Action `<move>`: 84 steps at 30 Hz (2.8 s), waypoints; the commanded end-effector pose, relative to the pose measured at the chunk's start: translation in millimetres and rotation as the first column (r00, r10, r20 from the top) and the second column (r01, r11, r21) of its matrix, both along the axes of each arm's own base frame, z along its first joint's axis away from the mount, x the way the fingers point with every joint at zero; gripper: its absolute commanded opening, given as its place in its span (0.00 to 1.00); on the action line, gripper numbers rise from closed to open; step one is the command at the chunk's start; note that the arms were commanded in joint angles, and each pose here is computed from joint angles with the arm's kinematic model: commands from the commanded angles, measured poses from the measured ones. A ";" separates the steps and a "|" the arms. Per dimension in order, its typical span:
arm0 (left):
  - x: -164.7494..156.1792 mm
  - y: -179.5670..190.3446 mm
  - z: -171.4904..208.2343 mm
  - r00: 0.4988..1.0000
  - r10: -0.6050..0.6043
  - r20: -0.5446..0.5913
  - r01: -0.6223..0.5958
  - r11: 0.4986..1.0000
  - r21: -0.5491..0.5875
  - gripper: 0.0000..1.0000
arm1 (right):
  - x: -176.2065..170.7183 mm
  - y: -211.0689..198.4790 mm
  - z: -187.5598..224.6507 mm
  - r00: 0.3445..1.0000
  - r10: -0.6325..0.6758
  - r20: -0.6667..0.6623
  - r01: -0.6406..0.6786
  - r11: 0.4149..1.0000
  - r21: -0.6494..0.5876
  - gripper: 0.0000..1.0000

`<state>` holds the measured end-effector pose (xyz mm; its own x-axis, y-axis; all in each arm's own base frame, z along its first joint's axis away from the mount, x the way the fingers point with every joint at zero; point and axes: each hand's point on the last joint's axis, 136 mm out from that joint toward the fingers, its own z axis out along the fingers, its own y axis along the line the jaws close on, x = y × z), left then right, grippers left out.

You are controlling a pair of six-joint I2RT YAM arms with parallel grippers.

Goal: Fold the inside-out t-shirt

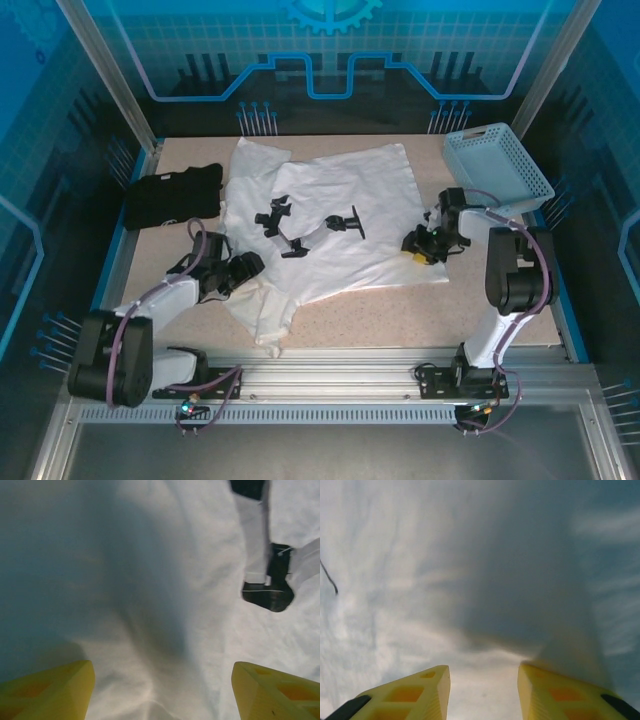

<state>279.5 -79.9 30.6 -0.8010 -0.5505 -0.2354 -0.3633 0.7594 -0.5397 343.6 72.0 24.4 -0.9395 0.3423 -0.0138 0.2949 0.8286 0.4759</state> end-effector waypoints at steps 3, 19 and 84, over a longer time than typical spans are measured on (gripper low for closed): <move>31.4 -9.6 1.1 0.999 -0.027 0.023 0.027 0.999 -0.030 0.74 | 30.1 -42.0 7.1 0.994 -0.106 0.039 0.109 0.991 -0.072 0.40; 62.2 18.2 60.2 0.986 0.022 0.163 -0.036 0.996 0.086 0.75 | -112.6 271.7 92.0 0.566 0.704 0.429 -0.764 0.644 -0.049 0.52; -123.1 -25.7 44.2 0.982 -0.147 -0.119 0.172 0.956 0.240 0.74 | -119.5 208.0 70.8 0.669 0.698 0.255 -0.619 0.713 -0.329 0.54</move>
<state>207.1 -136.8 106.8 -0.8694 -0.3277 -0.3699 -0.1194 0.8656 -0.4862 210.4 303.2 89.6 -0.8196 -0.4651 -0.3345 -0.5502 0.8018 0.2333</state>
